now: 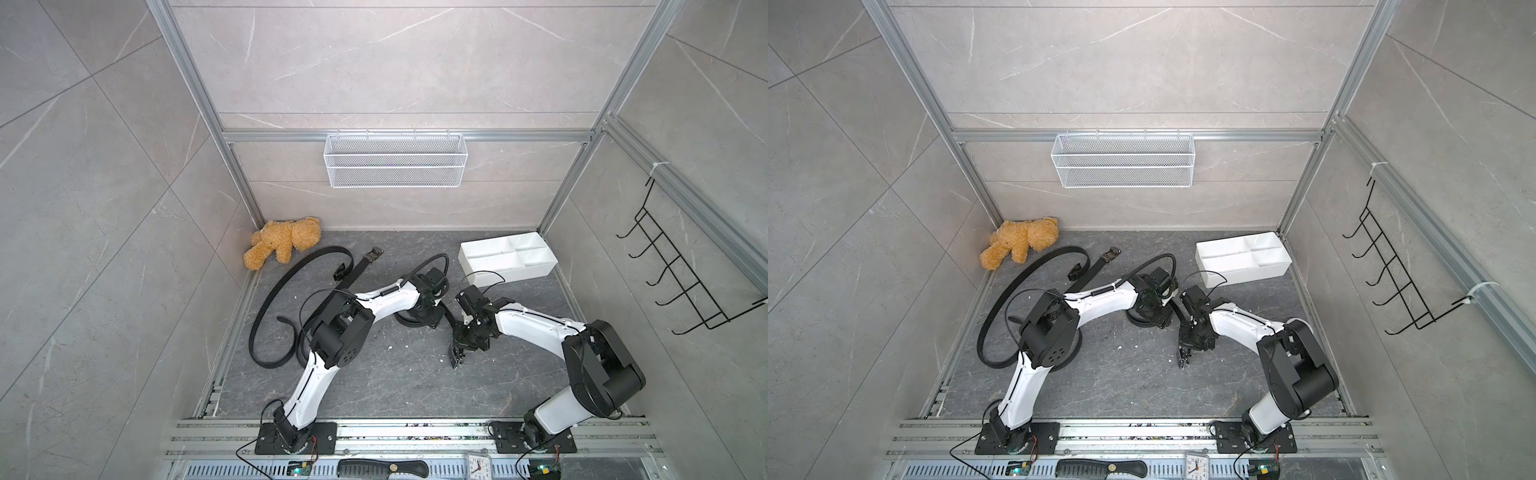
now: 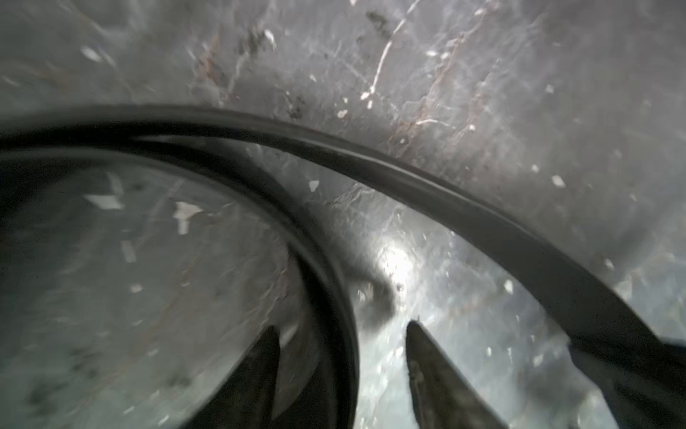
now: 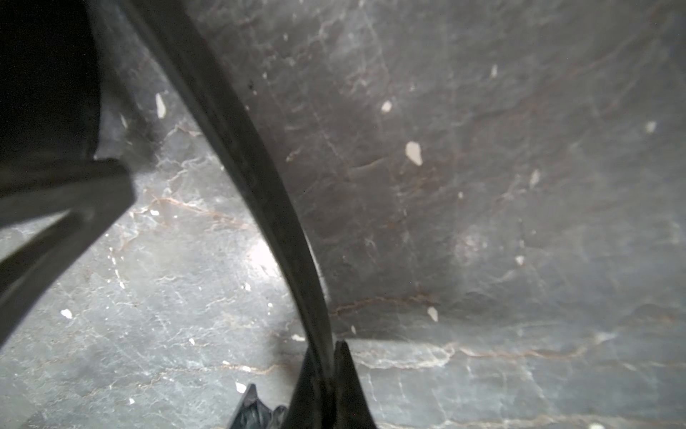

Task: Place the belts into the storage roll
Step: Roll the belt at the center of the board.

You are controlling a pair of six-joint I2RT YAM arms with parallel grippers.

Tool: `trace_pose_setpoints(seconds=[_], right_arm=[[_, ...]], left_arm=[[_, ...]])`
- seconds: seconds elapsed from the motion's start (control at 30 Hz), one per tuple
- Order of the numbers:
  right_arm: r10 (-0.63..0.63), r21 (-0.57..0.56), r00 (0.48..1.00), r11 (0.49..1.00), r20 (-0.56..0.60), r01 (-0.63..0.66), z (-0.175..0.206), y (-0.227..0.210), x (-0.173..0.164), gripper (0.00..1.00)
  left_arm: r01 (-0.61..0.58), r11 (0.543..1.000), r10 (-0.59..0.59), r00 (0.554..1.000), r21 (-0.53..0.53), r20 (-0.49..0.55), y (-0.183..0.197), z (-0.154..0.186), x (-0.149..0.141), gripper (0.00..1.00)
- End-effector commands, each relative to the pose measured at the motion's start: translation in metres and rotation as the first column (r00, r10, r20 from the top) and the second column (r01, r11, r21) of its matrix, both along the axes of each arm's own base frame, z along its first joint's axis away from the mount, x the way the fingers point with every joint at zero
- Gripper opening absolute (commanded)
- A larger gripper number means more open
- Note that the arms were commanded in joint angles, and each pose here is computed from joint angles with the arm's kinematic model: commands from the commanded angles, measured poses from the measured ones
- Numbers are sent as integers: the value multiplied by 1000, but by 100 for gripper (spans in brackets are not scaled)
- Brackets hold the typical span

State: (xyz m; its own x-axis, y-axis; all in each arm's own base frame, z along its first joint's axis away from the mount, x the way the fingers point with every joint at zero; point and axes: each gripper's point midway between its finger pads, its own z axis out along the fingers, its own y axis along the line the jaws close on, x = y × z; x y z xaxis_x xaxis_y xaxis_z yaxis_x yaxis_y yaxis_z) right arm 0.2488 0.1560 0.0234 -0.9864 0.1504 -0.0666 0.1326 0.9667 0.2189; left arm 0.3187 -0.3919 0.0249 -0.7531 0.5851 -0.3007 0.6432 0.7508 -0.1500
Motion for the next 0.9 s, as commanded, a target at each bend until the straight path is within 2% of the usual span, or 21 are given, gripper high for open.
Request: trace_pose_setpoints(seconds=[0.0,0.1,0.23,0.33,0.53,0.6,0.67,0.8,0.87], right_arm=[[-4,1,1000,1000,-22,4,1,-2,-12,0],[-7,2,999,1000,-38,7,-3,-8,-25,0],[-26,37,997,999,-75,29,-11,-9,-48,0],[-33,48,996,998,-89,37,-16,-9,-64,0],[-7,95,996,995,-88,15,-22,28,-72,0],[1,116,997,993,-77,8,-20,46,-66,0],[23,150,998,989,-57,-14,-15,69,-61,0],[67,197,997,979,-46,-57,-5,95,-52,19],[80,180,996,981,-31,-73,1,91,-47,35]], left_arm=[[-89,987,89,996,133,10,30,-24,14,38],[-161,973,159,987,168,22,55,-34,32,27],[-256,954,254,967,160,29,84,-39,64,26],[-287,949,285,958,128,31,93,-35,83,25],[-253,965,254,967,63,-17,68,-40,90,21],[-225,974,225,974,24,-15,52,-34,88,22],[-179,984,179,984,-18,-13,35,-26,82,29],[-116,993,115,993,-39,-20,20,-20,64,29],[-101,994,100,995,-40,-28,21,-21,57,25]])
